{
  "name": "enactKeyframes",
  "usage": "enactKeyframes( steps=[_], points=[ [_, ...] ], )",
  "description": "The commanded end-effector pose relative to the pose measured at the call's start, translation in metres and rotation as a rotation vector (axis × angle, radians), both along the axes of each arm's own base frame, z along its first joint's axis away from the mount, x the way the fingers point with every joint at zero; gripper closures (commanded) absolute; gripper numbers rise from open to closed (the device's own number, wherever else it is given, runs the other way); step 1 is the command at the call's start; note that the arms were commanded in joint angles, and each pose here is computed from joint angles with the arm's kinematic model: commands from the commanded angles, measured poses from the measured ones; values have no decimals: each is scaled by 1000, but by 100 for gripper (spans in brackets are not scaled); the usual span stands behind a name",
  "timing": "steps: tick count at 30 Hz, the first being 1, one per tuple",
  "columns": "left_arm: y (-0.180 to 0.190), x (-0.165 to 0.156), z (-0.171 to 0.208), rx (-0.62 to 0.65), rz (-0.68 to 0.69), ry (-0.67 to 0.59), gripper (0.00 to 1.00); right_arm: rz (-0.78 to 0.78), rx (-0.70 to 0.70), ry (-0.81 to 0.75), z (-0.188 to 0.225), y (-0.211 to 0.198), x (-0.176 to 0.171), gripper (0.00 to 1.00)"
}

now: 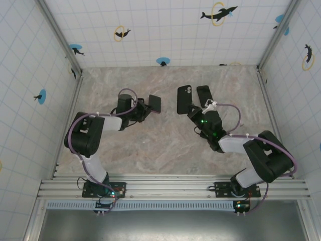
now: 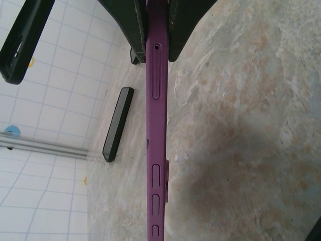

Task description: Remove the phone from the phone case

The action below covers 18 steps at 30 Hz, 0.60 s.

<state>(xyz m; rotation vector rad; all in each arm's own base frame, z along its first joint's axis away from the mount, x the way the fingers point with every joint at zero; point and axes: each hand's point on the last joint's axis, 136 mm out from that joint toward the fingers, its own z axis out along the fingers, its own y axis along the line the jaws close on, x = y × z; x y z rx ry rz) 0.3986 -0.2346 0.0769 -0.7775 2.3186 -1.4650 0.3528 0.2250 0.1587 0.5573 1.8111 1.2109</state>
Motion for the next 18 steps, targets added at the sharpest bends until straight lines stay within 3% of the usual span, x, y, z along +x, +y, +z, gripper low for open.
enactKeyframes(
  steps=[1, 8, 12, 14, 18],
  points=[
    [-6, 17, 22, -33, -31, -120, 100, -4, 25, -18, 2, 0, -2, 100],
    [-4, 14, 2, -22, -29, -63, 100, 1, 26, -12, 0, 1, -2, 100],
    [0, 9, -12, -9, -24, -19, 92, 1, 24, -7, -2, 1, -3, 100],
    [2, 6, -16, -1, -21, -2, 82, 1, 24, -5, -3, 0, -3, 100],
    [5, 2, -22, 9, -17, 16, 76, 0, 24, -4, -4, 0, -3, 100]
  ],
)
